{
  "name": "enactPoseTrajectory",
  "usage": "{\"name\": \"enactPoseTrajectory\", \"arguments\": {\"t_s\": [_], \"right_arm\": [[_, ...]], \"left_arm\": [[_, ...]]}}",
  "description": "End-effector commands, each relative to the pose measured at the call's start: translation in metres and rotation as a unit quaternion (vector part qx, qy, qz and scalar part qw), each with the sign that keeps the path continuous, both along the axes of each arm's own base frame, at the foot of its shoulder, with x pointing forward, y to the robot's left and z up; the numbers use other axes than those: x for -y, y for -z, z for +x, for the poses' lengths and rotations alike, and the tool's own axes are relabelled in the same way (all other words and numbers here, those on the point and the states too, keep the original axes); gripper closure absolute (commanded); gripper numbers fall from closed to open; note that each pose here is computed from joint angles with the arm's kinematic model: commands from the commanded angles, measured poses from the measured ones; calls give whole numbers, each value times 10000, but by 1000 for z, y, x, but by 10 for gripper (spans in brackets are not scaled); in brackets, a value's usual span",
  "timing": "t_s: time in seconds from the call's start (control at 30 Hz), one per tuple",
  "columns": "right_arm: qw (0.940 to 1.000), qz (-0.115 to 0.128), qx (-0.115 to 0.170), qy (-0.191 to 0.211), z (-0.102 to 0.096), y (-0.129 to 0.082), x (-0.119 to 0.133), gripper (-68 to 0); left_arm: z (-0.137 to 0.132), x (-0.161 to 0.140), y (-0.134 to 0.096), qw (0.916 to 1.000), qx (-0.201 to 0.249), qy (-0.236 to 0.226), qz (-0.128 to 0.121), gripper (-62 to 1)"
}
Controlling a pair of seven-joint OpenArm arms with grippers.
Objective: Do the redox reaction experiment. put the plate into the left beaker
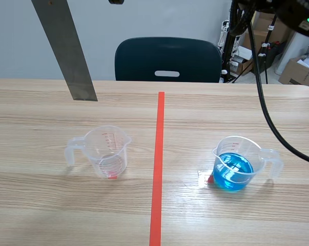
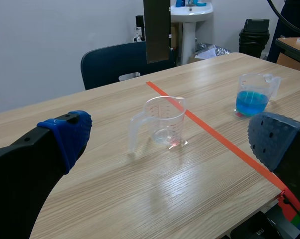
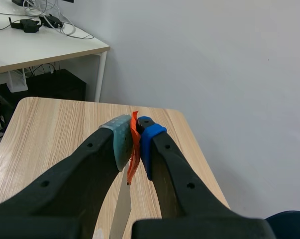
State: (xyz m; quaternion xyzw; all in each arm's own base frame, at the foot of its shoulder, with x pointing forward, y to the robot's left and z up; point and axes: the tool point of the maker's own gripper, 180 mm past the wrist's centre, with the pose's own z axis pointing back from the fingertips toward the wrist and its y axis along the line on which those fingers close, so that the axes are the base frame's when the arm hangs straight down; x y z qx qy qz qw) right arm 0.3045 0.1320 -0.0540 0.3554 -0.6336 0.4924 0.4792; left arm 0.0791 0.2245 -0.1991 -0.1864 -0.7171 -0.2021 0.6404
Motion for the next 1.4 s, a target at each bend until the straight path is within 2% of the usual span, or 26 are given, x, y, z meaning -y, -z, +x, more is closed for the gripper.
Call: {"name": "enactPoseTrajectory", "arguments": {"t_s": [0.0,0.93,1.37], "right_arm": [[9998,128,138,-18,0,-14,0,-4],[9999,110,129,1,1,-13,2,-4],[9998,73,-147,105,2,15,5,-4]], "left_arm": [[1,0,-7,9998,159,-51,-85,-623],[1,0,-7,9998,159,-49,-85,-623],[1,0,-7,9998,155,-46,-82,-623]]}}
